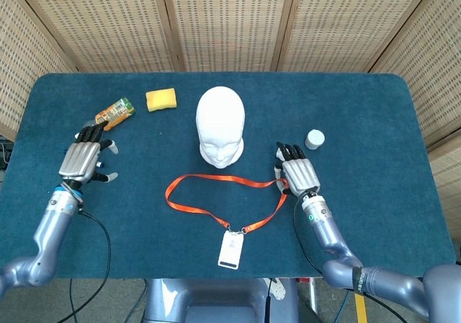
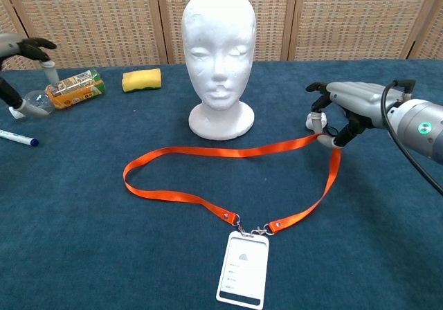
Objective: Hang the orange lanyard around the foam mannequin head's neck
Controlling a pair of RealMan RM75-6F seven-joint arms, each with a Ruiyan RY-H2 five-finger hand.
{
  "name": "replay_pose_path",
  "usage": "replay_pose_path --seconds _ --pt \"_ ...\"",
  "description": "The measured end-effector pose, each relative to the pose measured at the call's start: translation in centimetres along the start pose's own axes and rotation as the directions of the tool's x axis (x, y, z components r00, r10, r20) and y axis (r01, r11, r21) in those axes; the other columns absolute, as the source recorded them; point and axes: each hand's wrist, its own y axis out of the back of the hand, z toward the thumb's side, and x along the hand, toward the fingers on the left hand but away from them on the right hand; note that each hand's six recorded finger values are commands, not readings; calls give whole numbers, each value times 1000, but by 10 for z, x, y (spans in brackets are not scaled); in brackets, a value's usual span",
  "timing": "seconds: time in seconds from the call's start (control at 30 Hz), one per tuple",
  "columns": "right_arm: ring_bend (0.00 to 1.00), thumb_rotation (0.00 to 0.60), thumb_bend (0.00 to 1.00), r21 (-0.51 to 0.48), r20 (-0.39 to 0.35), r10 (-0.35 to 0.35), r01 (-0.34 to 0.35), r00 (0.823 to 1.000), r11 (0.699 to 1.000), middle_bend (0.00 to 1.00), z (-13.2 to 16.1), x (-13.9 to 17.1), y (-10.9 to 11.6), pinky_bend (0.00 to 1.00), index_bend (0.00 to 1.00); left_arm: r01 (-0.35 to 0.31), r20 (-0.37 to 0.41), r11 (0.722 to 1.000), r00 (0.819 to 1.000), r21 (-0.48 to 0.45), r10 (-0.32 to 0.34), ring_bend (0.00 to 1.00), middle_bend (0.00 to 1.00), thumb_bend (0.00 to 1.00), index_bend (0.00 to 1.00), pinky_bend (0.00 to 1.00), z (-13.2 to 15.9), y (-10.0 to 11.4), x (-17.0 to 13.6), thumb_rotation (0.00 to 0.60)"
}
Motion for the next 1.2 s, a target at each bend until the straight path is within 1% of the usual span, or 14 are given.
replay_pose_path --seconds 0.23,0.33,0.5,0.73,0.87,1.07,1.2 --pt "0 600 436 -29 -2 4 -4 1000 1000 11 1 -4 1 0 689 94 34 996 995 -12 -93 0 0 166 453 0 48 -38 30 600" --pt "0 600 436 -39 -2 4 -4 1000 999 11 1 -6 2 0 689 122 48 992 991 -4 -122 0 0 166 453 0 68 -52 40 600" --pt "0 600 436 -69 -1 4 -4 1000 998 14 2 -8 3 0 691 174 63 984 983 -20 -173 0 0 168 465 0 101 -76 54 600" --pt "0 600 436 -98 4 5 -4 1000 995 15 -3 -12 5 0 692 204 72 978 977 -36 -201 0 0 168 490 0 118 -95 62 600" --pt "0 600 436 -99 8 11 -10 1000 995 15 -7 -13 5 0 692 213 76 975 975 -59 -208 0 0 210 500 0 127 -104 68 600" --pt "0 600 436 -105 6 14 -14 1000 994 15 -10 -15 5 0 692 216 82 974 974 -61 -211 0 0 274 534 0 137 -110 74 600" --pt "0 600 436 -105 4 11 -11 1000 994 15 -9 -16 7 0 693 217 87 973 974 -77 -210 0 0 288 535 0 144 -112 77 600"
